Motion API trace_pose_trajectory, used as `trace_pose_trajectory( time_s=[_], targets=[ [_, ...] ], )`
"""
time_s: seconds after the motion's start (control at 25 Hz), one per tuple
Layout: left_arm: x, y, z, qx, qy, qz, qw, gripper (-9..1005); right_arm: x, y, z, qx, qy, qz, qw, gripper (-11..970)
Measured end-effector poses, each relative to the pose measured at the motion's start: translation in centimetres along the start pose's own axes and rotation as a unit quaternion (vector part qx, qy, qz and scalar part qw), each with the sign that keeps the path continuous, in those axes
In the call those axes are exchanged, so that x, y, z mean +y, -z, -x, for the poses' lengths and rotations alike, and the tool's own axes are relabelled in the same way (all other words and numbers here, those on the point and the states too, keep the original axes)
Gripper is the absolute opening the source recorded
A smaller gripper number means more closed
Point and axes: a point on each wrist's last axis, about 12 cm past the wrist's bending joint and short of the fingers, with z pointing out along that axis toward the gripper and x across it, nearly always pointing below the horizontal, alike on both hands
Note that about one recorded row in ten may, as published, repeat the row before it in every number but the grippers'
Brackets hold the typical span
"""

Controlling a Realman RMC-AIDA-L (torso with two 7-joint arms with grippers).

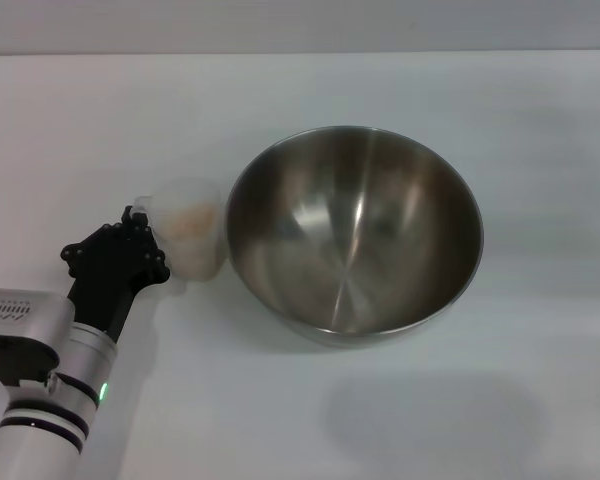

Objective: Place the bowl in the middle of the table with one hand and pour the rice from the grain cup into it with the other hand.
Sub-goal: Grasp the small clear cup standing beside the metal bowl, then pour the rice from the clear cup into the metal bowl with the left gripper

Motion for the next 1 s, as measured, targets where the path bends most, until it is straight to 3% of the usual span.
trace_pose_trajectory(
  time_s=[0.16, 0.56, 0.72, 0.76, 0.8, 0.92, 0.96, 1.0],
  targets=[
    [0.0, -0.1, 0.1, -0.003, 0.001, 0.002, 1.0, 22, 0.0, 0.0, 0.0, 0.0, 0.0, 0.0, 1.0, 491],
    [1.0, -0.6, 1.6, -0.065, -0.026, 0.018, 0.997, 23, 0.2, 0.0, -0.1, 0.001, -0.003, 0.0, 1.0, 489],
    [1.6, -1.6, 3.1, -0.121, -0.087, 0.013, 0.989, 23, 0.4, 0.0, -0.2, 0.001, -0.005, 0.001, 1.0, 489],
    [1.6, -2.1, 3.9, -0.144, -0.123, 0.015, 0.982, 23, 0.5, 0.0, -0.2, 0.0, -0.005, 0.002, 1.0, 489],
    [1.6, -2.1, 3.9, -0.144, -0.123, 0.015, 0.982, 23, 0.5, 0.0, -0.2, 0.0, -0.005, 0.002, 1.0, 489],
    [0.9, -3.0, 5.5, -0.186, -0.221, 0.009, 0.957, 23, 0.6, -0.1, -0.1, -0.002, -0.005, 0.003, 1.0, 489],
    [0.0, -3.6, 6.2, -0.207, -0.294, 0.003, 0.933, 23, 0.7, -0.2, -0.1, -0.003, -0.005, 0.005, 1.0, 488],
    [0.0, -3.6, 6.2, -0.207, -0.294, 0.003, 0.933, 23, 0.7, -0.2, -0.1, -0.003, -0.005, 0.005, 1.0, 488]
  ],
)
